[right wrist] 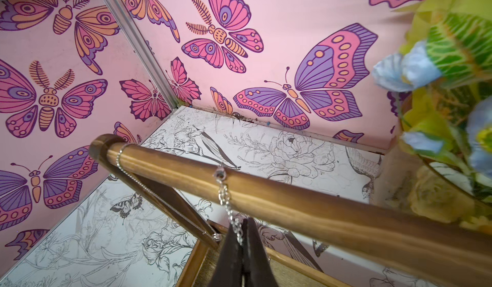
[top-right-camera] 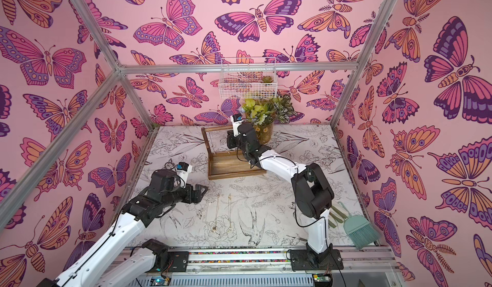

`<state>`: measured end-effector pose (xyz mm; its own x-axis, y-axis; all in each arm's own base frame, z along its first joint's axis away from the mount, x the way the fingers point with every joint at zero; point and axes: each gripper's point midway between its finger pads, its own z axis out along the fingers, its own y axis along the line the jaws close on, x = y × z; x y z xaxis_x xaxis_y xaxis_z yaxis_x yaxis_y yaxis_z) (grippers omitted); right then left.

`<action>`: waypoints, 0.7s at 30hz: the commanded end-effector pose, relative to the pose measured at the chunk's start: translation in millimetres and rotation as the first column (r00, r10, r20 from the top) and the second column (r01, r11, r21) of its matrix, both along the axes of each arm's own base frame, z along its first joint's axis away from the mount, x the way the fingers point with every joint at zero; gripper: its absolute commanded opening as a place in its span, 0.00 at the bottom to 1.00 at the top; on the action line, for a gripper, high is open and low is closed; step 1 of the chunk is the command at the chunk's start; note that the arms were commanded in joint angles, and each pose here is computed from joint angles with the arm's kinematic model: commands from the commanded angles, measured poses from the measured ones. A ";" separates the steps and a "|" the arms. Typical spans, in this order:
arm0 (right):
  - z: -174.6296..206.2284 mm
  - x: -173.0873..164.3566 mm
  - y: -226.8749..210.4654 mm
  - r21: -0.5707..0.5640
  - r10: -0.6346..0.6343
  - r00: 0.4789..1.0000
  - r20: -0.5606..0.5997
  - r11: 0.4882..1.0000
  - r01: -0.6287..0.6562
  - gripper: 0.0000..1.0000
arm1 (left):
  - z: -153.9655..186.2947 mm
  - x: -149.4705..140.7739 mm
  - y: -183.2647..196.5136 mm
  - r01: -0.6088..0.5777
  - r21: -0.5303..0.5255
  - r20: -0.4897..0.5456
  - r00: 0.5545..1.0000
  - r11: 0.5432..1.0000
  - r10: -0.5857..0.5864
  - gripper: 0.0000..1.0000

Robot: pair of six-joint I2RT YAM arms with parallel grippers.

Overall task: Take the necklace off the jewelry display stand
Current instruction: Take off the necklace from the stand.

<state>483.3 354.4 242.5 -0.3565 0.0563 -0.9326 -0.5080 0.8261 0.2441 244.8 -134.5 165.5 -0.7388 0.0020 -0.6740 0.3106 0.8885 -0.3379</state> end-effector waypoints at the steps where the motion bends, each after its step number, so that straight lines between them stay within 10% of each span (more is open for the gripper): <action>1: 20.2 -0.2 -17.3 -0.002 -0.030 0.999 0.032 1.000 0.030 0.00 | -9.0 -4.5 0.9 0.007 0.004 -0.028 1.000 1.000 -0.007 0.94; 21: 25.5 9.8 -86.1 -0.046 -0.122 0.992 0.020 0.991 0.123 0.00 | -3.2 6.4 -11.0 0.033 -0.032 -0.026 0.999 0.999 -0.034 0.96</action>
